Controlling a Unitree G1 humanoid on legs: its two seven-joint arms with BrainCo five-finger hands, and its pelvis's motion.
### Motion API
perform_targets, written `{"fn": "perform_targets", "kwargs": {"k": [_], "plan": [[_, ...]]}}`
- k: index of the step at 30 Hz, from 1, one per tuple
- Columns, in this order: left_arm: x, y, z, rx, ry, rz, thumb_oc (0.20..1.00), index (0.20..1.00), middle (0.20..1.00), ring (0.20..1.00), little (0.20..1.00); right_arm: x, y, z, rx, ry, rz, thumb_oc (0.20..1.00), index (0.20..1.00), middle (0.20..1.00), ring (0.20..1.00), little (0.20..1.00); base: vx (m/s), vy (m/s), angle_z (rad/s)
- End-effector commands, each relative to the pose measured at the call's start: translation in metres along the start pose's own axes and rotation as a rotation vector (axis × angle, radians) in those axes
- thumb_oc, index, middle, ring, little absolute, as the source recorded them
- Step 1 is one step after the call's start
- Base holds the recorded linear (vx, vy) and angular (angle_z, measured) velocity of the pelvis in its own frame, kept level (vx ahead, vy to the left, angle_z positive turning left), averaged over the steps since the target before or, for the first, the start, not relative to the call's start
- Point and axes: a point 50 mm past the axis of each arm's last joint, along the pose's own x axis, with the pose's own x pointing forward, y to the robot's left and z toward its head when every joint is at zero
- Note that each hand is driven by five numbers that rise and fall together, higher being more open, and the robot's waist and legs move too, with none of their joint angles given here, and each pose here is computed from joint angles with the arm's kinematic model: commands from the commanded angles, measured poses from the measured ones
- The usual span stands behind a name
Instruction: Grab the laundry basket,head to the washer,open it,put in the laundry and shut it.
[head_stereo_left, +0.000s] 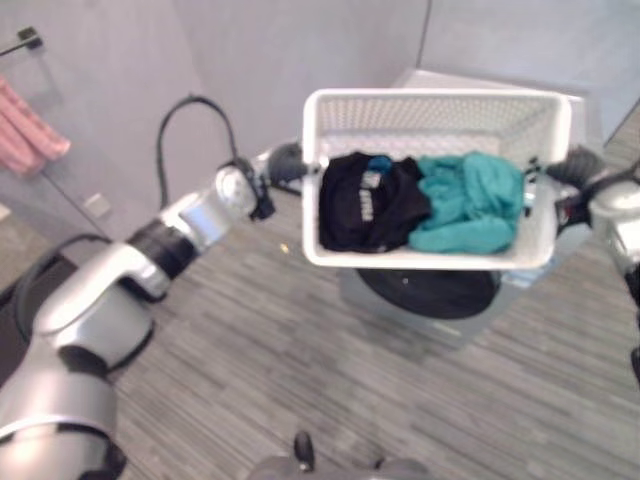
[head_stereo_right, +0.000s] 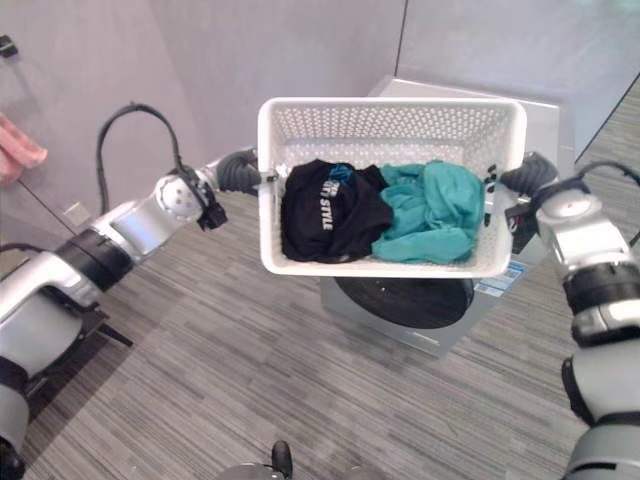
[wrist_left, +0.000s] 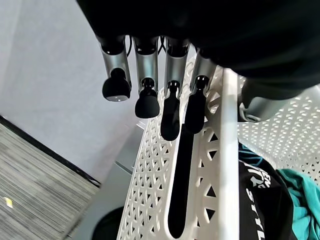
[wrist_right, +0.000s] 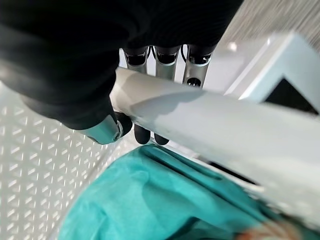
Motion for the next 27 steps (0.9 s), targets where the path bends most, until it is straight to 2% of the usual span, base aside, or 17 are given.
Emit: {"fn": "perform_targets", "kwargs": {"k": [1,7,14,19,24,27], "plan": [[0.018,0.027,0.129,0.041,-0.435,0.118,0.2,0.2,0.2,0.2,0.2,-0.015,0.032,0.119,0.019,-0.476,0.116,0.2,0.2,0.2,0.2,0.2,0.02,-0.048,-0.07],[0.023,0.043,0.124,0.03,-0.38,0.196,0.2,0.2,0.2,0.2,0.2,-0.014,0.028,0.118,0.033,-0.464,0.108,0.2,0.2,0.2,0.2,0.2,0.04,-0.111,0.01],[0.021,0.082,0.105,0.026,-0.252,0.301,0.2,0.2,0.2,0.2,0.2,-0.005,0.029,0.107,0.081,-0.399,0.106,0.2,0.2,0.2,0.2,0.2,0.08,-0.211,-0.07],[0.014,0.109,0.096,0.088,-0.19,0.364,0.2,0.2,0.2,0.2,0.2,0.0,0.029,0.101,0.084,-0.365,0.099,0.2,0.2,0.2,0.2,0.2,0.27,0.071,-0.07],[0.012,0.116,0.091,0.091,-0.167,0.387,0.2,0.2,0.2,0.2,0.2,0.007,0.026,0.092,0.107,-0.309,0.071,0.2,0.2,0.2,0.2,0.2,0.28,0.091,-0.39],[0.01,0.121,0.081,0.144,-0.125,0.404,0.2,0.2,0.2,0.2,0.2,0.011,0.035,0.088,0.113,-0.276,0.09,0.2,0.2,0.2,0.2,0.2,0.47,0.229,-0.41]]}}
